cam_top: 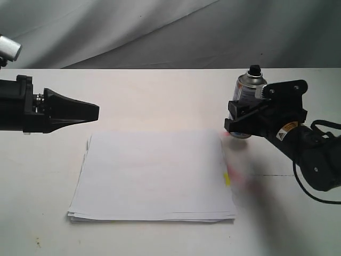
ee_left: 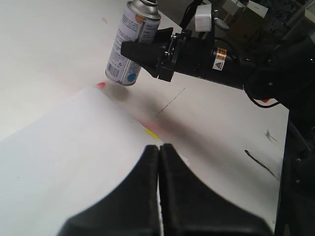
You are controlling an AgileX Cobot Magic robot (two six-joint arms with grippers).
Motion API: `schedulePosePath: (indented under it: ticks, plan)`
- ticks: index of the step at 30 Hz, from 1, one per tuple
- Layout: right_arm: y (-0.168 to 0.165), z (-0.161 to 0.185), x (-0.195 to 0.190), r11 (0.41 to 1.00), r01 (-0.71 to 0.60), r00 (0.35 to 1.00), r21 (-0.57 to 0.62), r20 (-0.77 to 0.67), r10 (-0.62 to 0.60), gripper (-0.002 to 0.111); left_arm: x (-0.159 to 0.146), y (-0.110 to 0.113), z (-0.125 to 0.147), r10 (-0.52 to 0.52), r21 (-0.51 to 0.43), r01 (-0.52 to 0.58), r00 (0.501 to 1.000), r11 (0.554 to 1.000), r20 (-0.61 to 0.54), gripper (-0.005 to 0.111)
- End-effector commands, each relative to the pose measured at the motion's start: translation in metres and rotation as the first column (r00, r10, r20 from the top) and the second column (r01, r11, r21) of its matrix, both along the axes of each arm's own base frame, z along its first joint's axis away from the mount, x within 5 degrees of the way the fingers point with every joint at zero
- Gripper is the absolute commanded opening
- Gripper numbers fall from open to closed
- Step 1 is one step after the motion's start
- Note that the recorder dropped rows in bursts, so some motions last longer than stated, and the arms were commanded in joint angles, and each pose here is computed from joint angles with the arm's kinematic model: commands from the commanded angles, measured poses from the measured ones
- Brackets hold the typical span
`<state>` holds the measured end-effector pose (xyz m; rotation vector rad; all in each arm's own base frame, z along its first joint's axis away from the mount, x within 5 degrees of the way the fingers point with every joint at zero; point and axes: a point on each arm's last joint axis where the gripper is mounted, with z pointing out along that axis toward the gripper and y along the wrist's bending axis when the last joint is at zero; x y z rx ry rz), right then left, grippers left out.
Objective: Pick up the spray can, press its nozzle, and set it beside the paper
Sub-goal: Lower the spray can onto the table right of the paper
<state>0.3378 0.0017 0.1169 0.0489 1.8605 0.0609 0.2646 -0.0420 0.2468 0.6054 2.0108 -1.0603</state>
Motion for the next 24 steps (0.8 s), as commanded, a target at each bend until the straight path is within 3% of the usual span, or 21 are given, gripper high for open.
schedulePosePath:
  ticks: [1,24]
  plan:
    - [-0.0024,0.0055,0.0024,1.0,0.016,0.997,0.004,0.076,-0.017,0.0,-0.0019,-0.0001,0.0018,-0.005,-0.006,0.005,1.0,1.0,0.009,0.0]
    - [-0.0018,-0.0028,0.0001,1.0,0.014,1.0,-0.002,-0.021,-0.014,0.0,-0.0019,-0.0001,0.0018,-0.006,-0.004,0.006,1.0,1.0,0.012,0.0]
